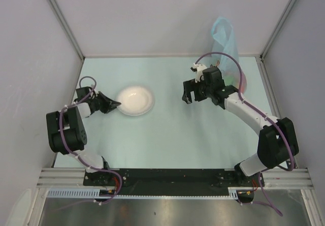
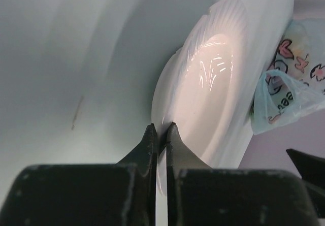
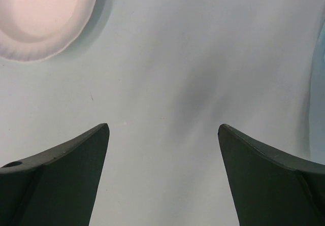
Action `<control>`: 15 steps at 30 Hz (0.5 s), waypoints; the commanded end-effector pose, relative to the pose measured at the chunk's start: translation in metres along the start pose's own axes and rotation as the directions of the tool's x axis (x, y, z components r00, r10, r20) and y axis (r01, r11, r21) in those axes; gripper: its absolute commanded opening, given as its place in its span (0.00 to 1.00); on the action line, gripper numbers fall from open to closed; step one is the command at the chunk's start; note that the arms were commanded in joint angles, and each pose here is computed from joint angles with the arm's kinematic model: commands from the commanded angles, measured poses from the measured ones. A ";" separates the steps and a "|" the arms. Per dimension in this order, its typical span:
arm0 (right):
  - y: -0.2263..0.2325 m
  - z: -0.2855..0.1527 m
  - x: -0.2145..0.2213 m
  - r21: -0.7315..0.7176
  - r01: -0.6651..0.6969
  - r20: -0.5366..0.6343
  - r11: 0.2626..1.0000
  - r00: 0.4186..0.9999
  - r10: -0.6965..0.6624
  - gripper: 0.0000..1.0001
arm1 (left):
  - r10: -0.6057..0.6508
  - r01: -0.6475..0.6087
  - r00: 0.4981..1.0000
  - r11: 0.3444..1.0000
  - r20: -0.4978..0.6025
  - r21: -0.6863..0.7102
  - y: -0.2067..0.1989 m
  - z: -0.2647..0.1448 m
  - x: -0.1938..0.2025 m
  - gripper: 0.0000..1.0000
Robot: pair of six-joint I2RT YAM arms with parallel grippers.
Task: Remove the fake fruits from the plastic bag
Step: Move the plate to the center of the board.
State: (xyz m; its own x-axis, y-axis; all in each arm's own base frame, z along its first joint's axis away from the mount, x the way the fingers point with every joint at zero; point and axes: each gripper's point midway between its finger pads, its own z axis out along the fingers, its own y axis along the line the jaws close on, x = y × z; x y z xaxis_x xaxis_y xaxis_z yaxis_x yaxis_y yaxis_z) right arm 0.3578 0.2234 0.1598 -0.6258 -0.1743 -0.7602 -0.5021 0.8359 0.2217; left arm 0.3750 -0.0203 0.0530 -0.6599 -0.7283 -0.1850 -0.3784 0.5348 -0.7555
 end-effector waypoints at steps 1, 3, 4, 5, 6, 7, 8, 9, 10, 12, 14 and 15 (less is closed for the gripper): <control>0.000 -0.011 -0.039 -0.001 0.039 0.115 0.999 0.993 -0.039 0.93 | 0.038 -0.054 0.982 0.995 -0.183 -0.083 0.020 0.004 0.079 0.00; -0.006 -0.014 -0.042 0.014 0.057 0.125 0.998 0.990 -0.058 0.93 | 0.120 -0.136 0.958 0.990 -0.261 -0.042 0.008 0.009 0.110 0.00; -0.007 -0.016 -0.043 0.018 0.063 0.127 0.998 0.990 -0.064 0.93 | 0.146 -0.160 0.948 0.987 -0.282 -0.027 0.006 0.008 0.123 0.00; -0.010 -0.020 -0.045 0.026 0.067 0.134 0.997 0.989 -0.070 0.93 | 0.167 -0.177 0.939 0.984 -0.301 -0.005 0.002 0.008 0.134 0.00; -0.012 -0.022 -0.046 0.032 0.071 0.136 0.997 0.988 -0.074 0.93 | 0.210 -0.215 0.917 0.976 -0.338 0.023 -0.004 0.010 0.154 0.00; -0.015 -0.025 -0.047 0.040 0.071 0.140 0.997 0.987 -0.076 0.93 | 0.228 -0.230 0.907 0.972 -0.353 0.035 -0.002 0.009 0.165 0.00; -0.018 -0.031 -0.051 0.046 0.067 0.155 0.997 0.985 -0.073 0.93 | 0.264 -0.264 0.891 0.963 -0.370 0.051 -0.004 0.009 0.178 0.00; -0.023 -0.035 -0.054 0.058 0.086 0.165 0.995 0.982 -0.094 0.93 | 0.282 -0.284 0.878 0.957 -0.388 0.053 0.003 0.007 0.188 0.00; -0.026 -0.039 -0.057 0.069 0.093 0.172 0.993 0.980 -0.103 0.93 | 0.309 -0.311 0.869 0.949 -0.386 0.060 0.005 0.007 0.192 0.01; -0.037 -0.054 -0.068 0.102 0.086 0.215 0.991 0.971 -0.106 0.93 | 0.355 -0.366 0.847 0.929 -0.395 0.050 0.018 0.001 0.207 0.00; -0.044 -0.066 -0.075 0.124 0.083 0.240 0.989 0.964 -0.111 0.93 | 0.388 -0.397 0.831 0.916 -0.398 0.064 0.022 -0.003 0.217 0.00; -0.048 -0.075 -0.080 0.137 0.075 0.262 0.988 0.959 -0.109 0.93 | 0.391 -0.403 0.824 0.913 -0.409 0.061 0.028 -0.006 0.222 0.00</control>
State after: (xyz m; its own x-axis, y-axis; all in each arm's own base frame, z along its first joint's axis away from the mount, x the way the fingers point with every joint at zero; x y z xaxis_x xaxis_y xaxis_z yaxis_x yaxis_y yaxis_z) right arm 0.3769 0.1792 0.1927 -0.5354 -0.1630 -0.8287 -0.4782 0.8673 0.1384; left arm 0.2551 -0.1857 0.0391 -0.9396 -0.2831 -0.1926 -0.0251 0.6178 -0.7860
